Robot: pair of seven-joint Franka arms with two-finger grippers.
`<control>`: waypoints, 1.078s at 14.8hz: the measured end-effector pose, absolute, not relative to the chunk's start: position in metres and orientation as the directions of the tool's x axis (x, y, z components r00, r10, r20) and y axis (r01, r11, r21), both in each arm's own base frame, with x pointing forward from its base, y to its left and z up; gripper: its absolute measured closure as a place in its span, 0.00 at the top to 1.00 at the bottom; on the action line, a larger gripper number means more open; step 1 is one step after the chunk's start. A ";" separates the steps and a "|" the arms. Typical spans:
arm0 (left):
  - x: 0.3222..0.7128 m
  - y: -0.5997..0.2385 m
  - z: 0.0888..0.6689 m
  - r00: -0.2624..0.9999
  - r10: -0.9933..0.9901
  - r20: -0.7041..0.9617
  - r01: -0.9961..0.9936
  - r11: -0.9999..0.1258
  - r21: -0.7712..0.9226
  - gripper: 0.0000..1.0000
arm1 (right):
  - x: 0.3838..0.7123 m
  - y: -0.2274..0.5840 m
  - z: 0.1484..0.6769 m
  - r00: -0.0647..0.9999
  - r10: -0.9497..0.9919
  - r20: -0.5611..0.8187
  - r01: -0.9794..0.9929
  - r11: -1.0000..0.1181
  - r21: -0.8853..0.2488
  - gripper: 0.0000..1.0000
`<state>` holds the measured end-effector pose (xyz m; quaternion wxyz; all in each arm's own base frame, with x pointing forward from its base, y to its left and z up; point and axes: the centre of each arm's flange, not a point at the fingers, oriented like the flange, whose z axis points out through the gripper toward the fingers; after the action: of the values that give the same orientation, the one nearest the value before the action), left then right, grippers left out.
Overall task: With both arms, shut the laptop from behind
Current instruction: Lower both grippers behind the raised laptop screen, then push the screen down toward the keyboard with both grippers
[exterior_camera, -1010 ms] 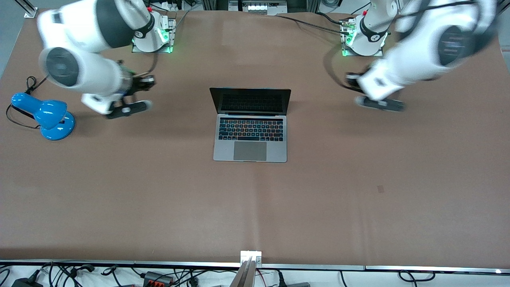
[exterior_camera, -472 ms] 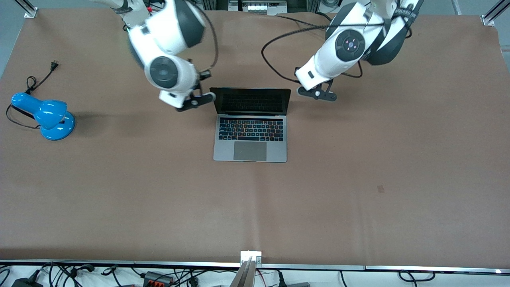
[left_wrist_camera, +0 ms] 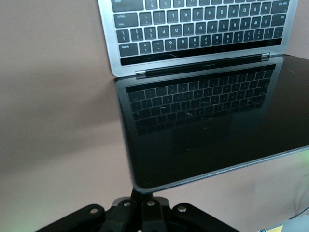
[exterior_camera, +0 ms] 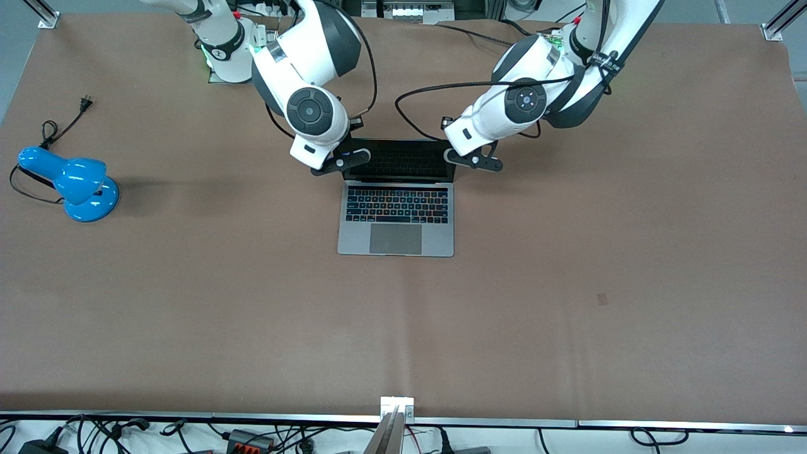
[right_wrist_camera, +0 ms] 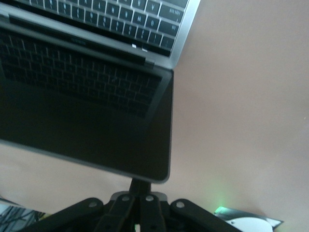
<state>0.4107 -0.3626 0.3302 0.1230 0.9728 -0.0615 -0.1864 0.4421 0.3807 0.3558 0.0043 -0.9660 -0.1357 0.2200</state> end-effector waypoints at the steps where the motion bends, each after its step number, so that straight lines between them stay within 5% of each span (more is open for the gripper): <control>1: 0.409 -0.367 0.330 0.925 -0.170 -0.339 -0.079 -0.960 0.268 0.01 | 0.445 0.380 0.357 0.871 0.261 -0.416 0.256 -0.964 -0.070 0.01; 16: 0.471 -0.343 0.302 0.945 -0.102 -0.312 -0.001 -0.951 0.308 0.01 | 0.478 0.380 0.346 0.936 0.228 -0.269 0.206 -0.973 -0.107 0.01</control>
<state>0.4709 -0.3431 0.3017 0.1538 0.9740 -0.0265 -0.1641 0.4785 0.3797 0.3459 0.0386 -0.9830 -0.1105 0.1412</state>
